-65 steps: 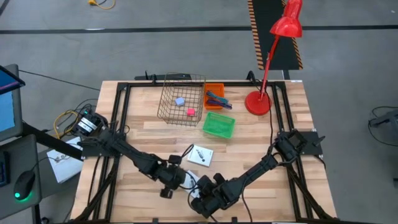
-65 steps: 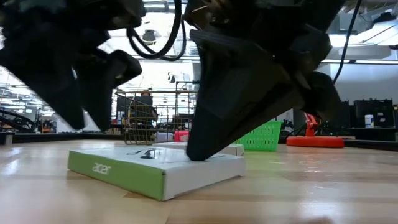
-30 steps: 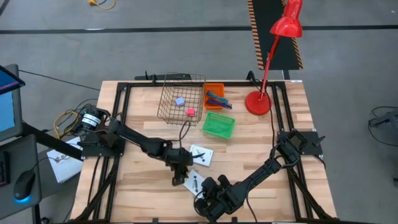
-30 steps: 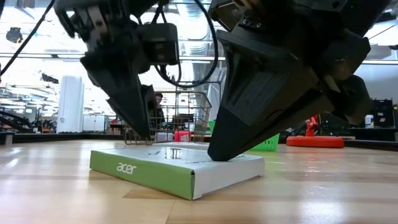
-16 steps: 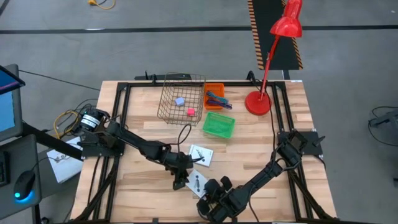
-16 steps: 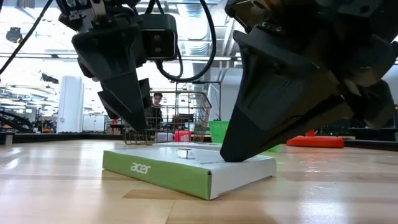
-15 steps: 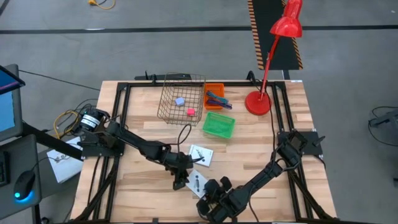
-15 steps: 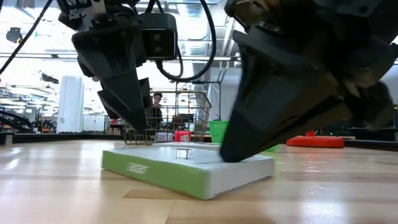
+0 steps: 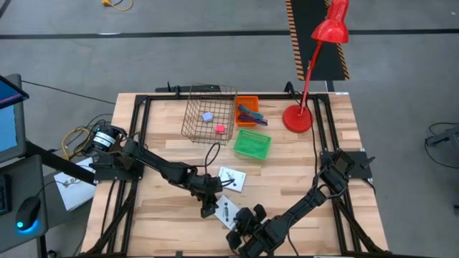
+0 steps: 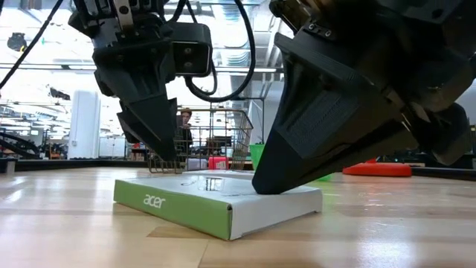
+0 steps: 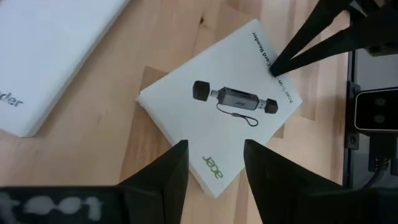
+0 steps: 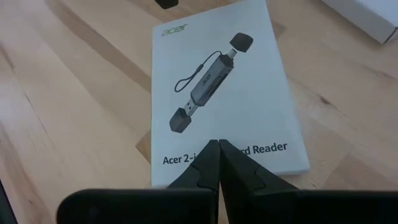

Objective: Pick and place items into bin
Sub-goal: Put the top card reader box into the green basket

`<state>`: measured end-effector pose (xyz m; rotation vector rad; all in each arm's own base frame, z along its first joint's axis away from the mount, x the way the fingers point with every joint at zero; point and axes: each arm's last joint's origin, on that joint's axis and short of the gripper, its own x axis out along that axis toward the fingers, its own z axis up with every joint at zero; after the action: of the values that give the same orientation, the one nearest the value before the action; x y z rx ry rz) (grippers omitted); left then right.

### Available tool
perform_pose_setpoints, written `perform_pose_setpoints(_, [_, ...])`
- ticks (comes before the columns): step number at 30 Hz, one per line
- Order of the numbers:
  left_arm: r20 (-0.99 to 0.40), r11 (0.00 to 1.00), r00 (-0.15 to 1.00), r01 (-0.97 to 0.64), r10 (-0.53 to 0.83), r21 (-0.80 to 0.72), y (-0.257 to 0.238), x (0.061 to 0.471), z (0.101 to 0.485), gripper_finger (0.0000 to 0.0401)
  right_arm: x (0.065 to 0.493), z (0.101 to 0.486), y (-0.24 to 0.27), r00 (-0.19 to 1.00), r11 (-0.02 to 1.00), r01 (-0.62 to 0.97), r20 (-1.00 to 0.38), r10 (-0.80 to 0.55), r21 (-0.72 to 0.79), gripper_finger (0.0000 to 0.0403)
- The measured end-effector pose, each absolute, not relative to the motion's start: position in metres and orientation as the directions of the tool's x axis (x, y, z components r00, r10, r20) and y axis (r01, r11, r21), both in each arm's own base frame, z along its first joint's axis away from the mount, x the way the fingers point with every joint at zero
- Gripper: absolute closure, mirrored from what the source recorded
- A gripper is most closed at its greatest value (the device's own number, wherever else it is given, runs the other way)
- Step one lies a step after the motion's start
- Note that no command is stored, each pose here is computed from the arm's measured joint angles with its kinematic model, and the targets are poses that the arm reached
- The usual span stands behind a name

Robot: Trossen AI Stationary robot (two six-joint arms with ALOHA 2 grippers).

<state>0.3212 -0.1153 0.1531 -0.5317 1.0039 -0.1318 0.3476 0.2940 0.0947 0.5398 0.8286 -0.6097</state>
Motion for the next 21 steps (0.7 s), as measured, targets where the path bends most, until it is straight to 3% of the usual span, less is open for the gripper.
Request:
perform_pose_setpoints(8, [-0.769,0.866,0.539,-0.136,-0.342,-0.48,-0.115,0.321,0.153,0.0258,0.338,0.1,0.298,0.504,0.729,0.669,-0.81,-0.3,0.146,0.0403])
perform_pose_setpoints(21, [-0.765,0.866,0.55,-0.141,-0.335,-0.48,-0.115,0.322,0.153,0.0258,0.325,0.091,0.304,0.538,0.699,0.69,-0.779,-0.321,0.189,0.0403])
